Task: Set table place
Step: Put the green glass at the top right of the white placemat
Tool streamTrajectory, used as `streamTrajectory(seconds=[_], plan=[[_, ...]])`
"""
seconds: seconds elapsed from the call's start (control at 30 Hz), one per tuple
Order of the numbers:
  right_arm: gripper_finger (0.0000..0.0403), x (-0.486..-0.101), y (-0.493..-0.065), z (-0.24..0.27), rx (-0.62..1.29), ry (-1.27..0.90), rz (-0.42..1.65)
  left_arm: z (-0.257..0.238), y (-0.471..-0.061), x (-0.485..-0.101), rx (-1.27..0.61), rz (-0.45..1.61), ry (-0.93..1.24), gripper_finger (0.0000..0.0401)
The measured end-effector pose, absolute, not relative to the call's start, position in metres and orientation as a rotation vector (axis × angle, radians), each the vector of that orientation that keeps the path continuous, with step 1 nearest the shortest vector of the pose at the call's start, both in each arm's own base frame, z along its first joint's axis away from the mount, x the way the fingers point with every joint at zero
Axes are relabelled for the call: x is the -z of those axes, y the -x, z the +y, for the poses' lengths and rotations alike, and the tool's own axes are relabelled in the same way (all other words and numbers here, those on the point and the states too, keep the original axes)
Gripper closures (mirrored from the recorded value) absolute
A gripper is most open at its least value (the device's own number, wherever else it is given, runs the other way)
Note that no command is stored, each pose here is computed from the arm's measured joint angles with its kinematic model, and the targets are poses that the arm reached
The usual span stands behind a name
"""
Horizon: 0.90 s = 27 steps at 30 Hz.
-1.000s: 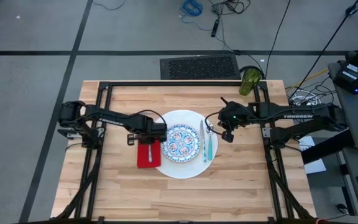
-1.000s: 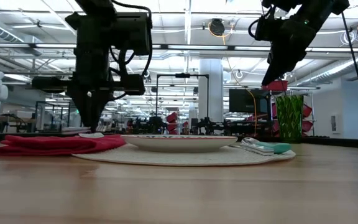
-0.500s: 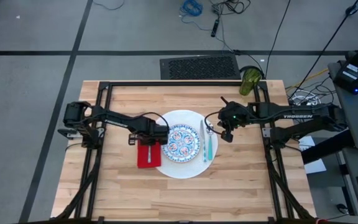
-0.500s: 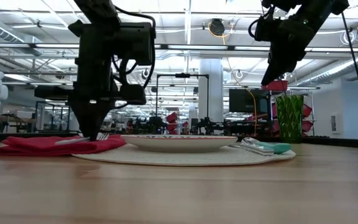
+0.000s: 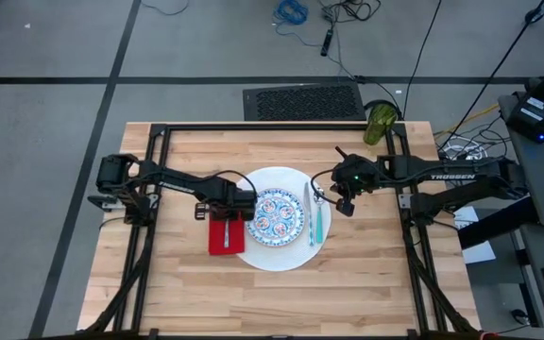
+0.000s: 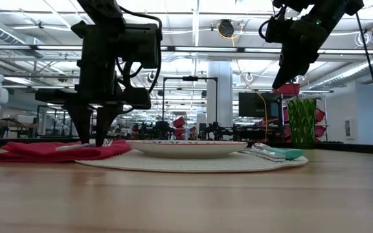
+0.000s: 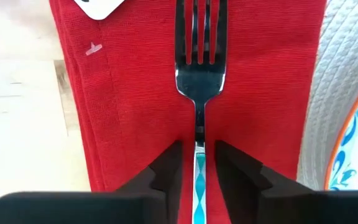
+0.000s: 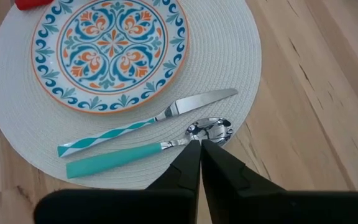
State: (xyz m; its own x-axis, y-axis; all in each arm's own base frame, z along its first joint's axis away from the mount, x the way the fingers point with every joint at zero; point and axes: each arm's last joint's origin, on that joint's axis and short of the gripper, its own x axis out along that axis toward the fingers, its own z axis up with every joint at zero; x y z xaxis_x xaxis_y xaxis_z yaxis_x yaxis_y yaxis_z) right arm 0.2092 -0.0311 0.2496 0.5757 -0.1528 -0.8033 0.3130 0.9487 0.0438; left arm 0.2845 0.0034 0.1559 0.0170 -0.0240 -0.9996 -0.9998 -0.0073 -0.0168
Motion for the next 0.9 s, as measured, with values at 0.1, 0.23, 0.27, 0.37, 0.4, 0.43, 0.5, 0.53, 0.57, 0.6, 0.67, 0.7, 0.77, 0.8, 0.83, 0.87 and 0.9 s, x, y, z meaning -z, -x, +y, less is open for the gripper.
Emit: streamTrajectory(seconds=[0.1,0.23,0.27,0.37,0.4,0.43,0.5,0.53,0.57,0.6,0.67,0.7,0.77,0.8,0.83,0.87,0.9], plan=[[0.0403,-0.250,-0.209,-0.031,0.274,-0.189,0.919,0.003,-0.284,-0.156,-1.191,1.212,1.239,0.0303],[0.0403,-0.250,-0.209,-0.031,0.274,-0.189,0.920,0.003,-0.287,-0.170,-1.189,1.220,1.230,0.0293],[0.0403,-0.250,-0.209,-0.031,0.275,-0.189,0.920,0.003,-0.288,-0.177,-1.189,1.220,1.225,0.0293],[0.0403,-0.249,-0.208,-0.031,0.275,-0.189,0.929,0.003,-0.286,-0.202,-1.194,1.247,1.167,0.0292],[0.0403,-0.249,-0.208,-0.031,0.274,-0.188,0.929,0.003,-0.285,-0.213,-1.185,1.254,1.150,0.0292],[0.0403,-0.249,-0.208,-0.031,0.274,-0.186,0.931,0.003,-0.285,-0.224,-1.176,1.260,1.130,0.0292],[0.0403,-0.249,-0.208,-0.031,0.273,-0.185,0.931,0.003,-0.281,-0.247,-1.160,1.271,1.093,0.0292],[0.0403,-0.249,-0.208,-0.031,0.273,-0.185,0.932,0.004,-0.279,-0.259,-1.147,1.275,1.074,0.0292],[0.0403,-0.249,-0.208,-0.031,0.273,-0.184,0.932,0.004,-0.278,-0.270,-1.126,1.269,1.064,0.0292],[0.0403,-0.249,-0.208,-0.031,0.272,-0.182,0.932,0.004,-0.276,-0.282,-1.088,1.252,1.058,0.0292],[0.0403,-0.249,-0.208,-0.031,0.267,-0.175,0.933,0.004,-0.275,-0.302,-0.998,1.210,1.042,0.0292],[0.0403,-0.249,-0.208,-0.031,0.265,-0.170,0.933,0.004,-0.274,-0.311,-0.955,1.178,1.035,0.0293],[0.0403,-0.249,-0.208,-0.031,0.263,-0.165,0.932,0.005,-0.272,-0.328,-0.902,1.100,1.024,0.0300],[0.0403,-0.249,-0.209,-0.031,0.262,-0.165,0.930,0.005,-0.271,-0.333,-0.886,1.062,1.025,0.0307],[0.0403,-0.249,-0.209,-0.031,0.262,-0.164,0.927,0.005,-0.269,-0.338,-0.879,1.026,1.027,0.0317],[0.0403,-0.250,-0.209,-0.031,0.260,-0.159,0.922,0.006,-0.267,-0.341,-0.879,0.997,1.027,0.0329],[0.0403,-0.250,-0.210,-0.031,0.256,-0.151,0.913,0.006,-0.266,-0.342,-0.881,0.977,1.016,0.0344]])
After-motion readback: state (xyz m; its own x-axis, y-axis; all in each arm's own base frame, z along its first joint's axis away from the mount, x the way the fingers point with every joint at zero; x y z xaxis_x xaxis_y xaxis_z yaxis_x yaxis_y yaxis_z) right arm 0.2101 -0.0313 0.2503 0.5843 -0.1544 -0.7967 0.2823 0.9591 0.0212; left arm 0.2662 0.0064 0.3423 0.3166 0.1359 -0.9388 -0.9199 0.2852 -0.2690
